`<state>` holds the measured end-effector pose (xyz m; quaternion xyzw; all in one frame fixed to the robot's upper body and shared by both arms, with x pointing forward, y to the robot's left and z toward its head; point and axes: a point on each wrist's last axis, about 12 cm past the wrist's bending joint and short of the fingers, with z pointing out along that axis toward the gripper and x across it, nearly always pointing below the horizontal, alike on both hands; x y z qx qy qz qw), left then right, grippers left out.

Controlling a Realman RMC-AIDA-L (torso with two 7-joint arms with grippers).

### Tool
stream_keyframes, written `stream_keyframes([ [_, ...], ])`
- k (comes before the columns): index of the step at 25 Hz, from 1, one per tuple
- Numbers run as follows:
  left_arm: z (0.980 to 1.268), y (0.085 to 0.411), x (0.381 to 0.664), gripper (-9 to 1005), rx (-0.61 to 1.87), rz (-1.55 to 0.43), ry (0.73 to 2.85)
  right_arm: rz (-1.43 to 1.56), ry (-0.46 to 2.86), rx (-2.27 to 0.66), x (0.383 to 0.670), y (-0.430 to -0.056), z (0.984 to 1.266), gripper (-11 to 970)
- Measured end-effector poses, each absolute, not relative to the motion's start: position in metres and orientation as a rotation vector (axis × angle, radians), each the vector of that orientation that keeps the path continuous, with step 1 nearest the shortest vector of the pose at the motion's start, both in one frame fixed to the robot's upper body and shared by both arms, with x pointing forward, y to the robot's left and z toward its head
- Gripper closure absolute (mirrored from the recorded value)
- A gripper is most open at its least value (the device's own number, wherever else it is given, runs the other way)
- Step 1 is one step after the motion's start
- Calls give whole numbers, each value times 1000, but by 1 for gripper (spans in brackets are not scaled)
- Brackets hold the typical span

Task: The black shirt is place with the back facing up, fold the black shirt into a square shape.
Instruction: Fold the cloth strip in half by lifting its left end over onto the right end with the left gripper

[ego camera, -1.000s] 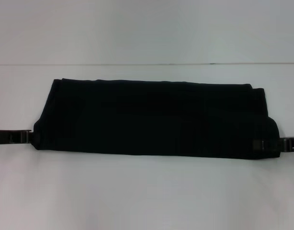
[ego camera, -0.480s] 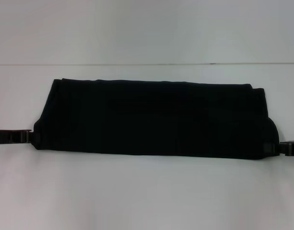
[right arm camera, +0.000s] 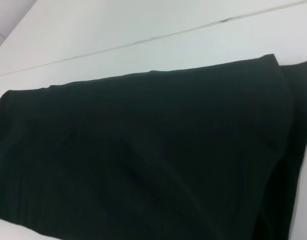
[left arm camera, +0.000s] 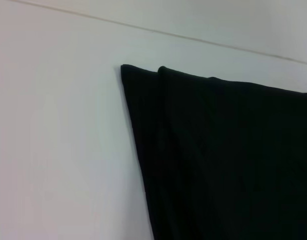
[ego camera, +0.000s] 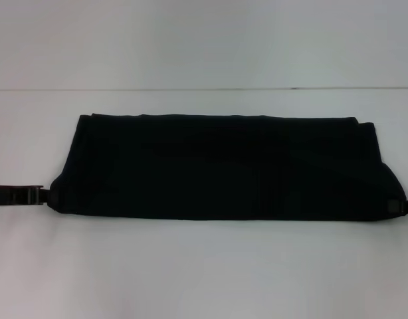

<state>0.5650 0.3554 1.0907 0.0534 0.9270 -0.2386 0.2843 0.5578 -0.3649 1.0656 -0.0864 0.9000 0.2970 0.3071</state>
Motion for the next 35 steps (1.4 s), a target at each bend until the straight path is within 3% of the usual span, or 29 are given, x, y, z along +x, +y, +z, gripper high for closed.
stream_keyframes([
  [14,1094,371,548,962,133,-692,2488,825,2342,-245,539,-384,1069,943],
  [35,1097,375,540,945,110,-755,2498,895,2332,-284,530,-386,1074,857],
])
